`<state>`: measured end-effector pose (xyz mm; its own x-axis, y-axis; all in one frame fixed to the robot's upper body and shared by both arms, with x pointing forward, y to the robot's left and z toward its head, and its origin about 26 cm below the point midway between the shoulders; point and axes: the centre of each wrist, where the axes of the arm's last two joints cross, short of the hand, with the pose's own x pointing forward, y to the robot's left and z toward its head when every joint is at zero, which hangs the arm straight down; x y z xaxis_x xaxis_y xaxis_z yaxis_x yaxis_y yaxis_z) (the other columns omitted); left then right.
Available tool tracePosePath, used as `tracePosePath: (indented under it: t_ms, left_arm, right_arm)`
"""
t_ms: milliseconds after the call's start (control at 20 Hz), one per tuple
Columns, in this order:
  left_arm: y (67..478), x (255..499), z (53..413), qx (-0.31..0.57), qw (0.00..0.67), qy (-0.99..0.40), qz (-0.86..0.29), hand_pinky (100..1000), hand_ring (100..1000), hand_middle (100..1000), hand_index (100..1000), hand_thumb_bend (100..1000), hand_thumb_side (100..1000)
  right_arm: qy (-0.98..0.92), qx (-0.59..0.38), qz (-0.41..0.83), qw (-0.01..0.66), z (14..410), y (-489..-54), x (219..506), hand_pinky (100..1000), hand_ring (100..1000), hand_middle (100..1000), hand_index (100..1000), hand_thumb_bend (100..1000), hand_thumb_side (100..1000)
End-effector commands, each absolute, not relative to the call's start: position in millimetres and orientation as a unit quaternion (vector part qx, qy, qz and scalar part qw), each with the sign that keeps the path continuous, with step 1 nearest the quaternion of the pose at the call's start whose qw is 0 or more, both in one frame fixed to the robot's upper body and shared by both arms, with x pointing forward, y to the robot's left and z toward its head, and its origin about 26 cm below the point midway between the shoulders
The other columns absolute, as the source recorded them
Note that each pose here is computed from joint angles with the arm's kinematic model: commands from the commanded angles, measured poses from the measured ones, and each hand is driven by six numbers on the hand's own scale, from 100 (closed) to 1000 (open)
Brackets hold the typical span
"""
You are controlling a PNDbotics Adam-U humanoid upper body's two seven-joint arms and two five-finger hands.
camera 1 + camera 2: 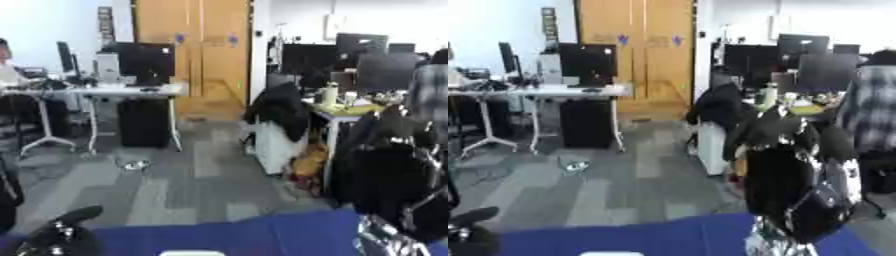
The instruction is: Pick up objects on the table and place them in the box.
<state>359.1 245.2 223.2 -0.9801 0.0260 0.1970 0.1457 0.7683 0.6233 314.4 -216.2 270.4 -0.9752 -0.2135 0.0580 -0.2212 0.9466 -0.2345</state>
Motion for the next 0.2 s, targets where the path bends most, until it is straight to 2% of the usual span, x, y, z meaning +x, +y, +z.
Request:
tracePosePath:
  t_ms: [50, 200]
  left_arm:
    - [241.9, 340.4, 257.2, -0.143, 0.055, -0.92, -0.36, 632, 656, 840, 869, 134, 926]
    - [245.5, 336.3, 262.7, -0.183, 0.044, -0.902, -0.389, 655, 663, 858, 892, 125, 927]
  right_arm:
    - [-0.977, 0.061, 0.201, -0.029, 278.5, -218.2, 311.0, 287, 456, 456, 518, 142, 1000]
    - [-0.967, 0.027, 0.251, -0.038, 276.9, -214.5, 310.8, 267, 445, 449, 514, 184, 1000]
